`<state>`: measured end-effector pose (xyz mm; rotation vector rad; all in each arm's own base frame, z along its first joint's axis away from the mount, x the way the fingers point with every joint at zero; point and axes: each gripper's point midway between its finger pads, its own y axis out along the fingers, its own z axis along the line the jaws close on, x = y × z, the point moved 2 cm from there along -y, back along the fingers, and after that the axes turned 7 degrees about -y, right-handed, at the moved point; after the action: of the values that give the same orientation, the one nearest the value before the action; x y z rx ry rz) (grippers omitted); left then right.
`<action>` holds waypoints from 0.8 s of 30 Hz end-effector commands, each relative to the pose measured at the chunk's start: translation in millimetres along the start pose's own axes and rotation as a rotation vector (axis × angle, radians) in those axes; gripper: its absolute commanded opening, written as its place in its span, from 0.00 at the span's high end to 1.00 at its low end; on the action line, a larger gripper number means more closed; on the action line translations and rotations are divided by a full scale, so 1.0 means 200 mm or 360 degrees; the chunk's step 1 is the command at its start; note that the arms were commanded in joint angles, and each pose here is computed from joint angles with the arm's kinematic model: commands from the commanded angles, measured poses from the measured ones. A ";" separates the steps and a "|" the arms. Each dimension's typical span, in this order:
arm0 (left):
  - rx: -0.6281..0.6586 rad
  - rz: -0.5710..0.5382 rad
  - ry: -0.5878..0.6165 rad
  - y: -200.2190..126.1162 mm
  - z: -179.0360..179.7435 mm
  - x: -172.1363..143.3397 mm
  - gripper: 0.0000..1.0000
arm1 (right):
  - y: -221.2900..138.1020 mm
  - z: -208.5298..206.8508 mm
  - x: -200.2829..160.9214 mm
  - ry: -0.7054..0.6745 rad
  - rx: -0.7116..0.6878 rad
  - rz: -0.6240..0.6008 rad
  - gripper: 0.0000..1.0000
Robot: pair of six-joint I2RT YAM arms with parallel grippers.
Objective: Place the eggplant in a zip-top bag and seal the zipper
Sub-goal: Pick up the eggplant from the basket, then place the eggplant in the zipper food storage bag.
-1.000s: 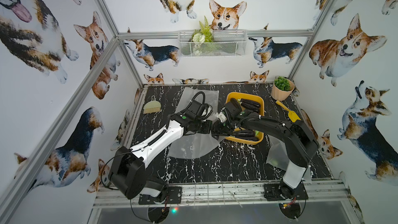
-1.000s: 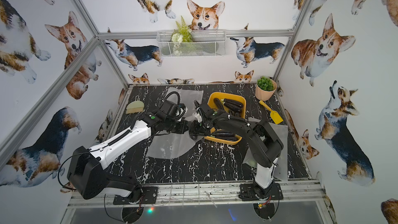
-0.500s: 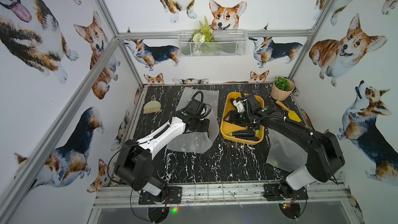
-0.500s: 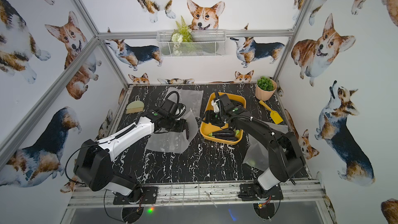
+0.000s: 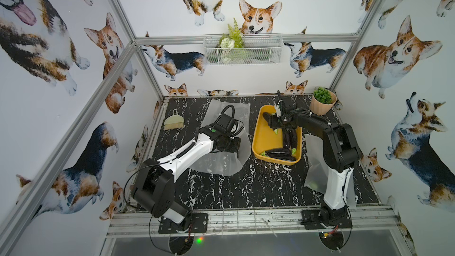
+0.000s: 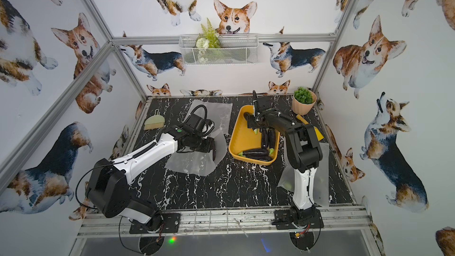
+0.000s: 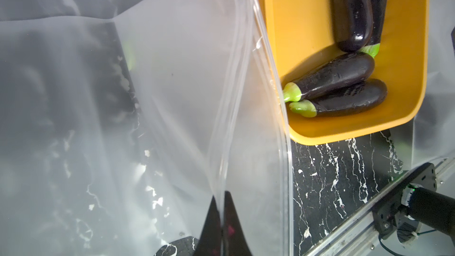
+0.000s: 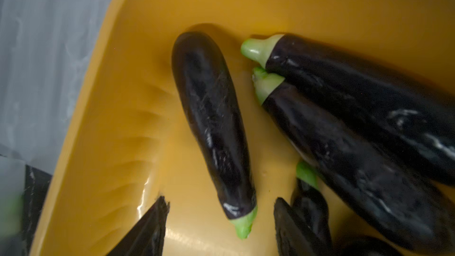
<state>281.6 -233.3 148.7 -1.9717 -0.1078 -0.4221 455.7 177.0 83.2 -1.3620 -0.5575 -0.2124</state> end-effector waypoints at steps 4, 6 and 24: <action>-0.0013 0.0002 0.0038 -0.03 -0.02 0.02 1.00 | 0.13 -0.01 -0.03 -0.0068 0.0020 0.0097 0.46; 0.0000 0.0000 0.0039 -0.02 -0.01 0.02 1.00 | 0.10 0.01 -0.02 -0.0049 0.0042 0.0093 0.60; 0.0097 -0.0032 0.0065 0.06 0.04 0.06 1.00 | -0.75 0.82 -0.75 -0.0108 0.0791 0.0319 0.70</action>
<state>292.0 -231.8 136.2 -1.9098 -0.0911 -0.4413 255.3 272.7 168.5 -0.9715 -0.6442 0.0600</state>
